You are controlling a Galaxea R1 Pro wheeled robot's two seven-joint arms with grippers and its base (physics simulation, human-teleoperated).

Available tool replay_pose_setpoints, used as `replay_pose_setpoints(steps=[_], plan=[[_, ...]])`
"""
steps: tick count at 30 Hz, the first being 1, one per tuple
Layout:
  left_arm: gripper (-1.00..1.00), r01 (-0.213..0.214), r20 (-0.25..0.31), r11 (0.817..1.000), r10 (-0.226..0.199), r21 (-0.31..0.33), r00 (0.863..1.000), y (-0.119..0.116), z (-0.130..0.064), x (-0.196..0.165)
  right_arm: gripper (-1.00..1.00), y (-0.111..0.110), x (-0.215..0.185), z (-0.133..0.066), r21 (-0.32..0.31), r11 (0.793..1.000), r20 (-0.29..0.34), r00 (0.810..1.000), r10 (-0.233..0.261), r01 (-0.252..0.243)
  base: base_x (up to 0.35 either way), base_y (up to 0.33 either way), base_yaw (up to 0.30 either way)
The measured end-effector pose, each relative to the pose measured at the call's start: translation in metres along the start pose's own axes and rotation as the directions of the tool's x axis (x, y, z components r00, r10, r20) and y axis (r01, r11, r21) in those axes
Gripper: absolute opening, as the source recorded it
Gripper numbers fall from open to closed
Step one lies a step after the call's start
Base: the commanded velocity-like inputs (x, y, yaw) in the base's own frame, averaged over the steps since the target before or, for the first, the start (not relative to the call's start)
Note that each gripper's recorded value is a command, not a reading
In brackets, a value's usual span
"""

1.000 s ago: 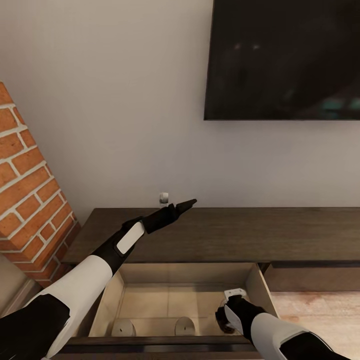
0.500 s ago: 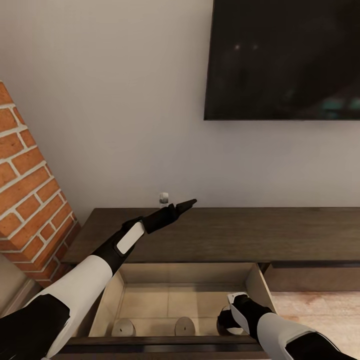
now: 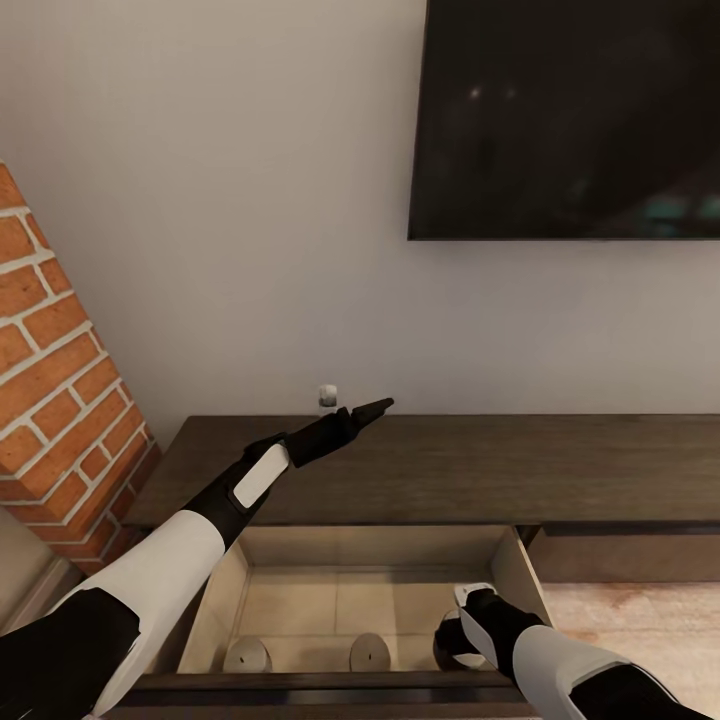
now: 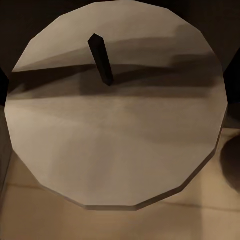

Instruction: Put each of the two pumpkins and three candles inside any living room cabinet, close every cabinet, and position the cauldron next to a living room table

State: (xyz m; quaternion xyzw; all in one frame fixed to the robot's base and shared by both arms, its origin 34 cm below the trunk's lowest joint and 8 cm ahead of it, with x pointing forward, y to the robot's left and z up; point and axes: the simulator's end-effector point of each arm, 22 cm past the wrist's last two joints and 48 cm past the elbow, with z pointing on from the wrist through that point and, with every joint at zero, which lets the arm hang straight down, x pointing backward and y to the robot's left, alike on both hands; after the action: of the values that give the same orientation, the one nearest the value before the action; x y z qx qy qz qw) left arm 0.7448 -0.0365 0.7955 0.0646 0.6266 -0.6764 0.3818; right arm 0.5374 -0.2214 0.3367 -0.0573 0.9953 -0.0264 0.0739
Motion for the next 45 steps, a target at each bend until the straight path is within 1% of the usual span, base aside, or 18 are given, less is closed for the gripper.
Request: replay_pose_setpoints(steps=[7, 13, 22, 45], plan=[[1.0, 0.008, -0.002, 1.0, -0.008, -0.004, 1.0, 0.006, 0.0, 0.003, -1.0, 0.001, 0.003, 0.004, -0.001, 1.0, -0.01, 1.0, -0.002, 0.001, 0.007, -0.006, 0.0], [1.0, 0.017, -0.001, 1.0, -0.017, -0.008, 1.0, 0.011, -0.001, 0.005, -1.0, 0.001, 0.007, 0.007, -0.001, 1.0, -0.018, 1.0, -0.003, 0.003, 0.136, -0.095, 0.0], [1.0, 0.025, -0.001, 1.0, -0.025, -0.012, 1.0, 0.016, -0.002, 0.007, -1.0, 0.003, 0.008, 0.01, -0.004, 1.0, -0.023, 1.0, -0.006, 0.005, 0.007, -0.005, 0.0], [1.0, 0.056, -0.004, 0.998, -0.056, -0.026, 0.998, 0.036, -0.005, 0.017, -1.0, 0.006, 0.022, 0.022, -0.011, 1.0, -0.058, 0.998, -0.009, 0.008, 0.02, 0.0, 0.0]])
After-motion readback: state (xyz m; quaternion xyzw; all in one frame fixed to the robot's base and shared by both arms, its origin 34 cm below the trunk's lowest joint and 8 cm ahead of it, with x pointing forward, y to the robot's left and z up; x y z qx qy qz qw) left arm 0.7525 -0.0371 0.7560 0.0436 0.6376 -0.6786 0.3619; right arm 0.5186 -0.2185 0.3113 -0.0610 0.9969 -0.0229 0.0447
